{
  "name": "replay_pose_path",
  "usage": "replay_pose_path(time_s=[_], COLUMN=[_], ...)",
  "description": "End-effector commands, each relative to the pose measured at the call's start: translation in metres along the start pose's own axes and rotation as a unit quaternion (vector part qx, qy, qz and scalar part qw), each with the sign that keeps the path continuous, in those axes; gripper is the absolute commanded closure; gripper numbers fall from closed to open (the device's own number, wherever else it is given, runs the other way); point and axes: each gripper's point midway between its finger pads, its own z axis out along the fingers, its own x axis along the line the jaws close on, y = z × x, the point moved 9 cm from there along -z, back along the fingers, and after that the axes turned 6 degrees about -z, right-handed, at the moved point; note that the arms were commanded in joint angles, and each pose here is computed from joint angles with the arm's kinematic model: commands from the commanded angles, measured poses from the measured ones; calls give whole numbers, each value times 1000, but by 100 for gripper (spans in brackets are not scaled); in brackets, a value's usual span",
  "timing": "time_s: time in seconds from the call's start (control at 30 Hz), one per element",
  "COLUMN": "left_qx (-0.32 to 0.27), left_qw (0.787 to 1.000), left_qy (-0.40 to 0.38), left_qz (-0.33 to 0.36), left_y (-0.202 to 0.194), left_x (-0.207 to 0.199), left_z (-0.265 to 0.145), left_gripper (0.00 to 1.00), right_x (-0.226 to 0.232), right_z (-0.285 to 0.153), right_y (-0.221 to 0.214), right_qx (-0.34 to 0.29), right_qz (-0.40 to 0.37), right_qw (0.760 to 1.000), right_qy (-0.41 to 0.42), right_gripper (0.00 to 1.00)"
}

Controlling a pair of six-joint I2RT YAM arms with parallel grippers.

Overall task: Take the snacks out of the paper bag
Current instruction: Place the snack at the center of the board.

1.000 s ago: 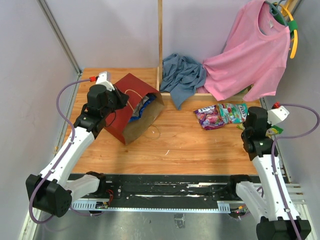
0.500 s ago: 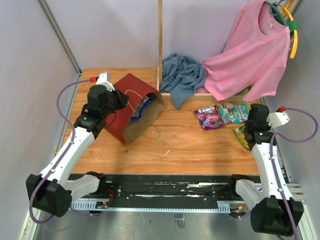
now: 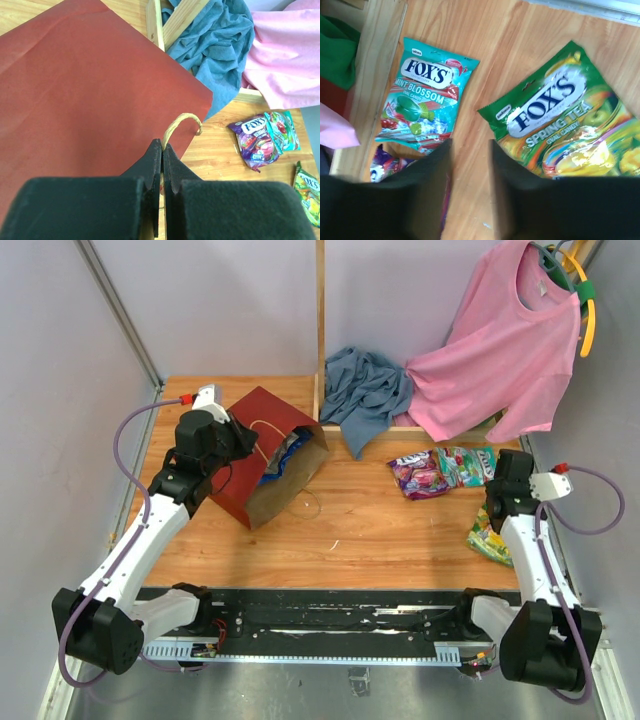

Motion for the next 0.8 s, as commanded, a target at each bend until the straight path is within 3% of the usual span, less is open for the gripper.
replay_pose_path(time_s=[0.0, 0.07, 0.13, 0.37, 0.53, 0.63, 0.77], left_qx=[-18, -18, -19, -22, -31, -41, -44], left_qw=[1000, 1000, 1000, 1000, 999, 999, 999], left_qy=[-5, -4, -4, -9, -6, -9, -20], left_qz=[6, 6, 6, 6, 9, 11, 8], left_y=[6, 6, 6, 8, 12, 17, 18], left_x=[0, 0, 0, -2, -2, -5, -8], left_z=[-1, -1, -1, -3, -6, -11, -16], left_gripper=[99, 99, 100, 99, 99, 100, 99], right_x=[6, 9, 15, 46, 80, 109, 145], right_z=[6, 4, -1, -37, -73, -93, -113], right_y=[-2, 0, 3, 5, -16, -40, -88], right_qx=[15, 16, 19, -9, -53, -34, -3], right_qz=[30, 31, 29, -10, -143, -239, -380], right_qw=[999, 999, 998, 984, 962, 925, 849], right_qy=[12, 27, 54, 179, 227, 293, 367], right_gripper=[46, 18, 1, 2, 1, 2, 1])
